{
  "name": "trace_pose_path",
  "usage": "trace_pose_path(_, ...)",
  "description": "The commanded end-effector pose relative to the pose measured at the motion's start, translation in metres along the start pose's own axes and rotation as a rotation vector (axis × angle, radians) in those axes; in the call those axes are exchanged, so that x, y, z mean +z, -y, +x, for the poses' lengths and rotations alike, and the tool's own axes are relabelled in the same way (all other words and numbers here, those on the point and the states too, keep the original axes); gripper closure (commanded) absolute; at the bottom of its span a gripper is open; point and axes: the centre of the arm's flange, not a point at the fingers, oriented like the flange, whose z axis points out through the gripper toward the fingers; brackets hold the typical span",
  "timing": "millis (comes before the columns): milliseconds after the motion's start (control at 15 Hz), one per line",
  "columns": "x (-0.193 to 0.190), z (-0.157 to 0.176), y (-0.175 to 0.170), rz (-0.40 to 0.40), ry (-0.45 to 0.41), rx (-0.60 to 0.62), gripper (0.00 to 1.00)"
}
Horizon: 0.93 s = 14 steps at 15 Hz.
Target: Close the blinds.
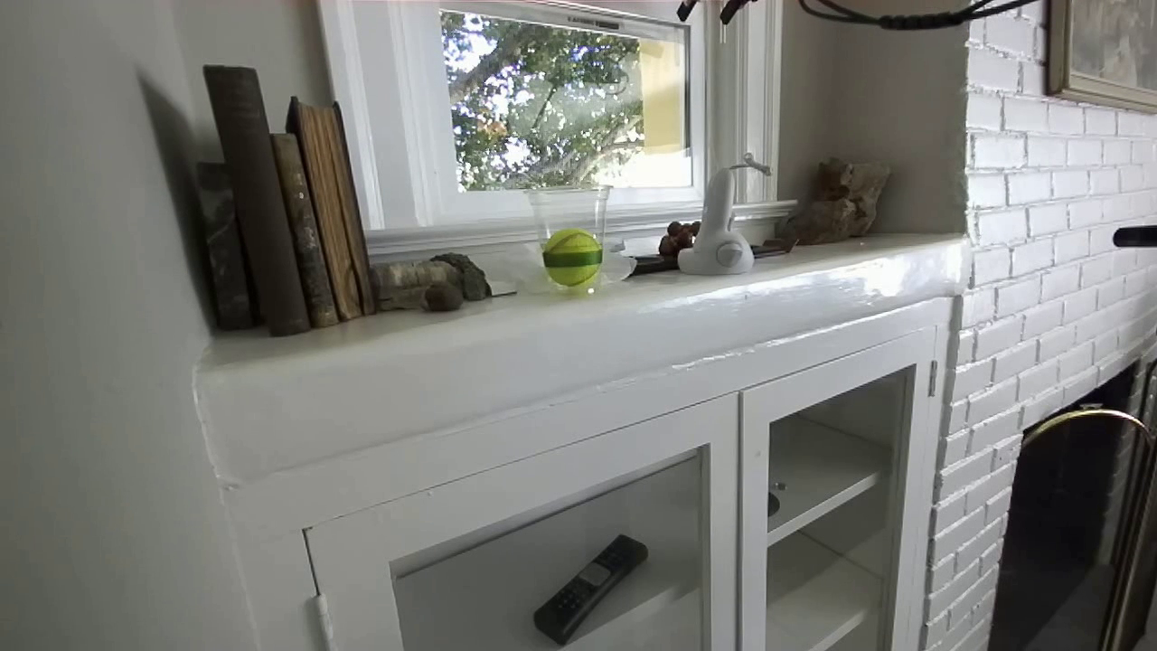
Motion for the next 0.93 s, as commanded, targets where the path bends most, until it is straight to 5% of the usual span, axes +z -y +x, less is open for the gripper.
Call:
trace_pose_path(0, 0.000, 0.000, 0.000, 0.000, -0.001, 0.000, 0.00)
trace_pose_path(800, 0.017, 0.025, -0.017, -0.032, -0.080, -0.004, 0.00)
trace_pose_path(867, 0.018, 0.027, -0.015, -0.027, -0.082, -0.006, 0.25)
